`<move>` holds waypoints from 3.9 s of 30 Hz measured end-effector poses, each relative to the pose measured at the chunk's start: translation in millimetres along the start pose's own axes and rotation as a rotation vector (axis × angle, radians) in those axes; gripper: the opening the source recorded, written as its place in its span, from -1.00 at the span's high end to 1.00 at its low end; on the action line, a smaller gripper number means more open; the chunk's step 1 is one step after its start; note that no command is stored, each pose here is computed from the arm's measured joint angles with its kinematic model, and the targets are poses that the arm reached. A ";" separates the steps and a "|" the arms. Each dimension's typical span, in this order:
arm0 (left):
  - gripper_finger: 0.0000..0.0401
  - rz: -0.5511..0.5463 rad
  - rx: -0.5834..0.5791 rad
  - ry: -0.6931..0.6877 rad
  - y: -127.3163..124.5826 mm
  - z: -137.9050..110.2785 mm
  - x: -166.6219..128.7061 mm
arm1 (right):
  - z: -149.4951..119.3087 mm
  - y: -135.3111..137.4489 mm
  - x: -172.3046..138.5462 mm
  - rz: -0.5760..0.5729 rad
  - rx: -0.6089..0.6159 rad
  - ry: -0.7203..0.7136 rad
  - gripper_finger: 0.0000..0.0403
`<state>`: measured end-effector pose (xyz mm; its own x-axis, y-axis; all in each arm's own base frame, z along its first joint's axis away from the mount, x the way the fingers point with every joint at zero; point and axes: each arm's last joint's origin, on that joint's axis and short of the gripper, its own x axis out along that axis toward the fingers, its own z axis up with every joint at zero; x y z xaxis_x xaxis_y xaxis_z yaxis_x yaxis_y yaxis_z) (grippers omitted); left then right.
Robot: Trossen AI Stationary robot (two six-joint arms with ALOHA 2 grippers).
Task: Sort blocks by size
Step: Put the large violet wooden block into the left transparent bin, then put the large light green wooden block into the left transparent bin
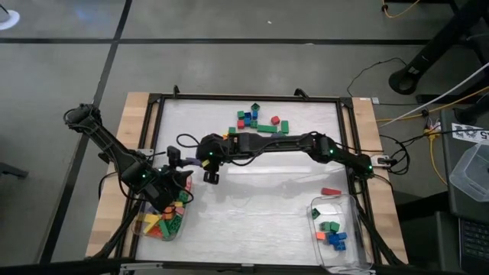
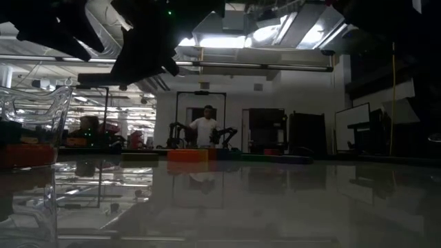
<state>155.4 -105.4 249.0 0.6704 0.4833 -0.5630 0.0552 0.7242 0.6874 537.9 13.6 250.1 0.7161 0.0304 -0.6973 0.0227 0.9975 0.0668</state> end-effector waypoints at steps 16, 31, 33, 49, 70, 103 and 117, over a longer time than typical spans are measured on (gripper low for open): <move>0.21 -0.117 -0.275 0.043 2.1 0.9 -16.8 | 0.0 3.9 -0.2 0.128 -0.014 0.006 0.42; 0.21 -0.474 -0.564 0.171 7.6 10.2 -50.0 | 4.0 51.3 5.8 0.270 -0.163 -0.133 0.41; 0.21 -0.495 -0.598 0.188 6.2 10.1 -51.6 | 3.6 56.3 5.6 0.243 -0.192 -0.141 0.41; 0.21 -0.623 -0.708 0.262 -3.4 9.3 -63.4 | -2.5 70.1 42.9 0.172 -0.305 -0.307 0.40; 0.21 -0.250 -0.837 0.144 17.3 10.3 -32.0 | 4.0 57.7 -46.0 -0.048 -0.303 0.021 -0.26; 0.21 -0.366 -0.674 0.663 98.5 -38.8 196.8 | -100.4 35.9 -285.2 -0.497 -0.046 0.407 -0.23; 0.21 -0.397 -0.736 0.740 93.3 -59.4 231.0 | -227.2 9.9 -288.2 -0.351 0.285 0.085 -0.23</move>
<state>271.5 103.0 155.9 0.0836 0.1494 -0.9852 -0.4485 0.8885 0.0966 173.2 29.2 289.6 0.5714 -0.2892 -0.7680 0.4533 0.8914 0.0016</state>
